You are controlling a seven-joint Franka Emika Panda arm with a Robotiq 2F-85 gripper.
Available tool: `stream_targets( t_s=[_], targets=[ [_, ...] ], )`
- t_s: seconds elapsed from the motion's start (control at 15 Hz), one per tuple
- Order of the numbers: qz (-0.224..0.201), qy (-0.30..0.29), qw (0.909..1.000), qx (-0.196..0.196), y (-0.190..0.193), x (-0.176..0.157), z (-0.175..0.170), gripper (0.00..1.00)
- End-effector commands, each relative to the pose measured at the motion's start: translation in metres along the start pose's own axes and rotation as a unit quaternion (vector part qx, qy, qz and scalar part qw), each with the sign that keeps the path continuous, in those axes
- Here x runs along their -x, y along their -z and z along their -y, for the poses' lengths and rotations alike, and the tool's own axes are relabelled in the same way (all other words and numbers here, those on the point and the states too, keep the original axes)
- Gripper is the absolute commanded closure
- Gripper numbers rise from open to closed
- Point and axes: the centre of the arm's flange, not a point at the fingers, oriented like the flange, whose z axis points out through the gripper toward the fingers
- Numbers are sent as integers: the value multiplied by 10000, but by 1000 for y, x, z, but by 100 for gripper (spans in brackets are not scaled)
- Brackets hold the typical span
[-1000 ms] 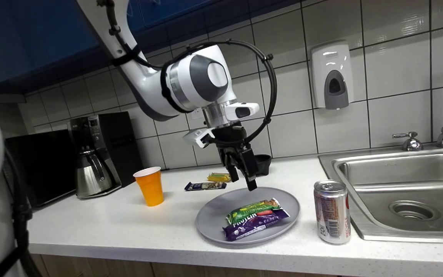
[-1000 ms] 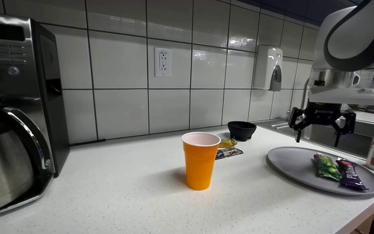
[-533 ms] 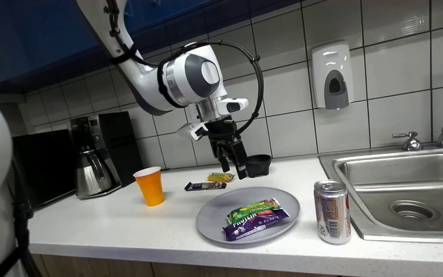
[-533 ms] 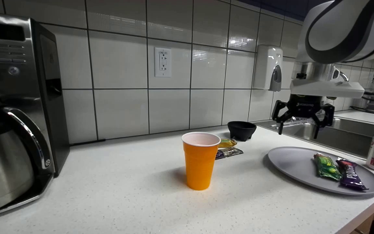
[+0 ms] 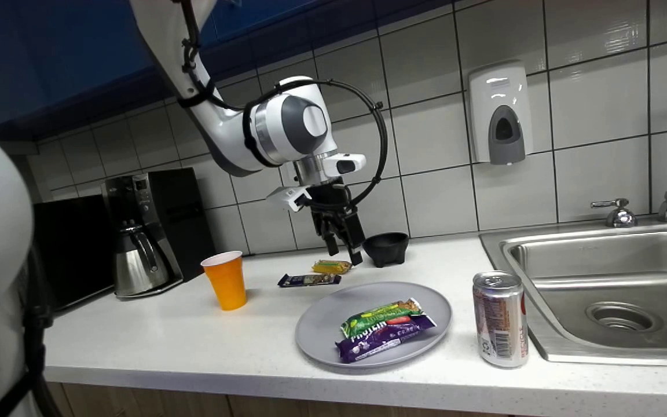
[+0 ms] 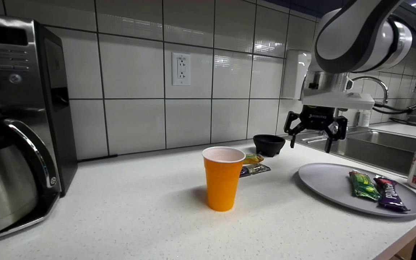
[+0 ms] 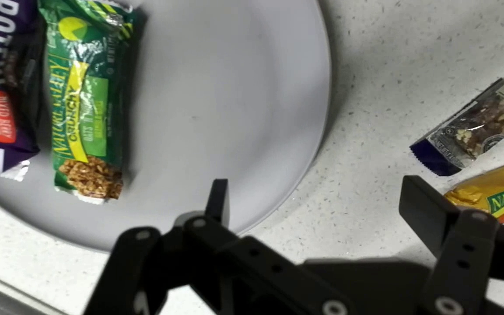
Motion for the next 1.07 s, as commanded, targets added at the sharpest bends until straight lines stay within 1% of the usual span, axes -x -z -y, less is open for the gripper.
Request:
stream_targets(
  t_s=[0.0, 0.53, 0.8, 1.0],
  targets=[
    [7, 23, 10000, -6, -1, -1, 2, 0],
    [5, 41, 10000, -8, -2, -3, 3, 0],
    [102, -187, 9997, -92, -6, -9, -2, 0],
    [198, -403, 9988, -181, -8, -11, 0, 0]
  ],
)
